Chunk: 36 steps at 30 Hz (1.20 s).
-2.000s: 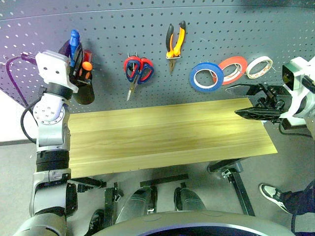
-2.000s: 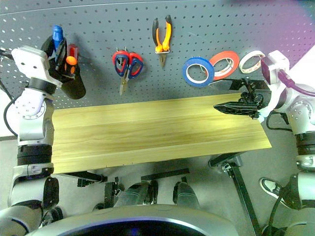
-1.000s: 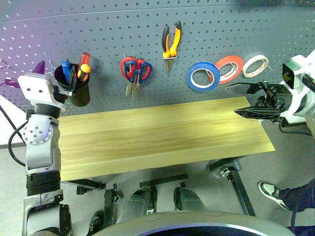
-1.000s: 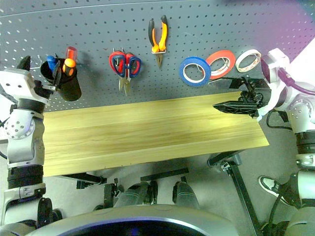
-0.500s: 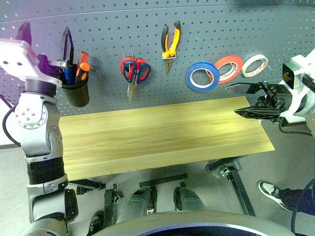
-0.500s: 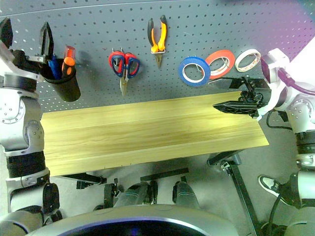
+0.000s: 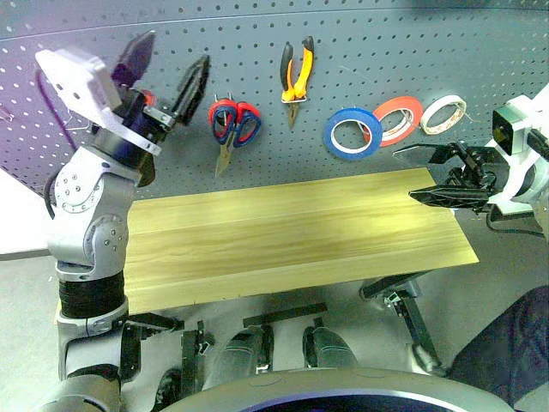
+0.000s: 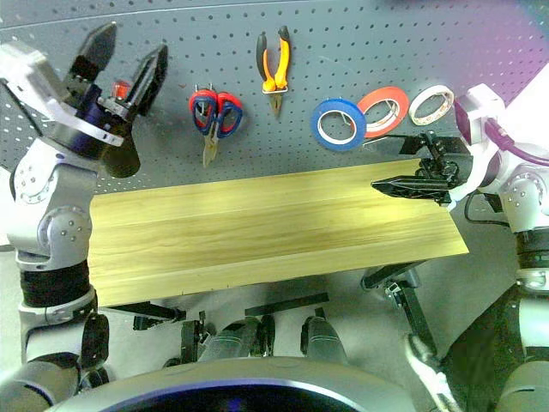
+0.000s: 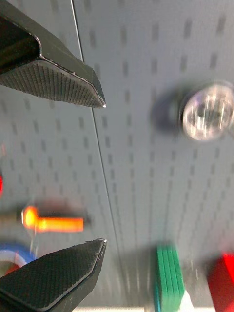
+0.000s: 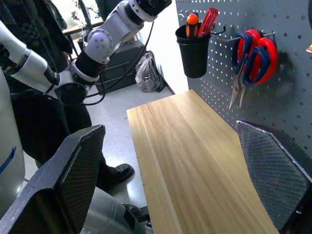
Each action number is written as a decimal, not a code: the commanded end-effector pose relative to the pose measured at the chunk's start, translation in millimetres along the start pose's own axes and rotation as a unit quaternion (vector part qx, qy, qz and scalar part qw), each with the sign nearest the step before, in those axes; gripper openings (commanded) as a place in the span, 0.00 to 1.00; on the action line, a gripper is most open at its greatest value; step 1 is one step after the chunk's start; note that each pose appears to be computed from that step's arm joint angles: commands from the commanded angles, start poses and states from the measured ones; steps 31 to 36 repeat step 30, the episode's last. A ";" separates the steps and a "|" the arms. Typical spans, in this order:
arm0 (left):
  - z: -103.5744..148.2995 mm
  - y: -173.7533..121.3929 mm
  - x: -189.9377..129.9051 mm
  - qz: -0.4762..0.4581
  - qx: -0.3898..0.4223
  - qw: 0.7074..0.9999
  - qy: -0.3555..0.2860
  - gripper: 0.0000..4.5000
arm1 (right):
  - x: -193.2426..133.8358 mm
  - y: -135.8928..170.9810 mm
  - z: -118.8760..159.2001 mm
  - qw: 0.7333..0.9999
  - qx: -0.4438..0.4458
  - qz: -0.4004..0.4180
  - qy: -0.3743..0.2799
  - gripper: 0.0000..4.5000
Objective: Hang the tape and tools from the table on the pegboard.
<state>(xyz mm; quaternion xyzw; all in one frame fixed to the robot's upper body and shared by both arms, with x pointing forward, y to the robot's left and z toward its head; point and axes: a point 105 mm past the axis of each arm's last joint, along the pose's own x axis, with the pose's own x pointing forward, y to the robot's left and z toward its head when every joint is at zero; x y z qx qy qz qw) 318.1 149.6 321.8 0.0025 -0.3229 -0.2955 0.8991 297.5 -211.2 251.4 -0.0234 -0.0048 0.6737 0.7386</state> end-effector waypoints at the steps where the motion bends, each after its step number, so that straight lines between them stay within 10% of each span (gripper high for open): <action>1: -8.0 -29.1 -0.1 -0.072 -0.035 0.996 0.023 1.00 | 4.3 6.3 11.1 0.999 -0.024 0.018 -0.013 1.00; 15: -102.6 -52.5 -58.4 -0.144 -0.115 0.958 0.218 1.00 | 21.1 11.6 -7.3 0.999 -0.012 0.042 -0.032 1.00; 36: -136.8 -32.8 -79.0 -0.056 -0.084 0.969 0.226 1.00 | 52.0 -7.4 -47.2 0.996 -0.009 -0.047 -0.069 1.00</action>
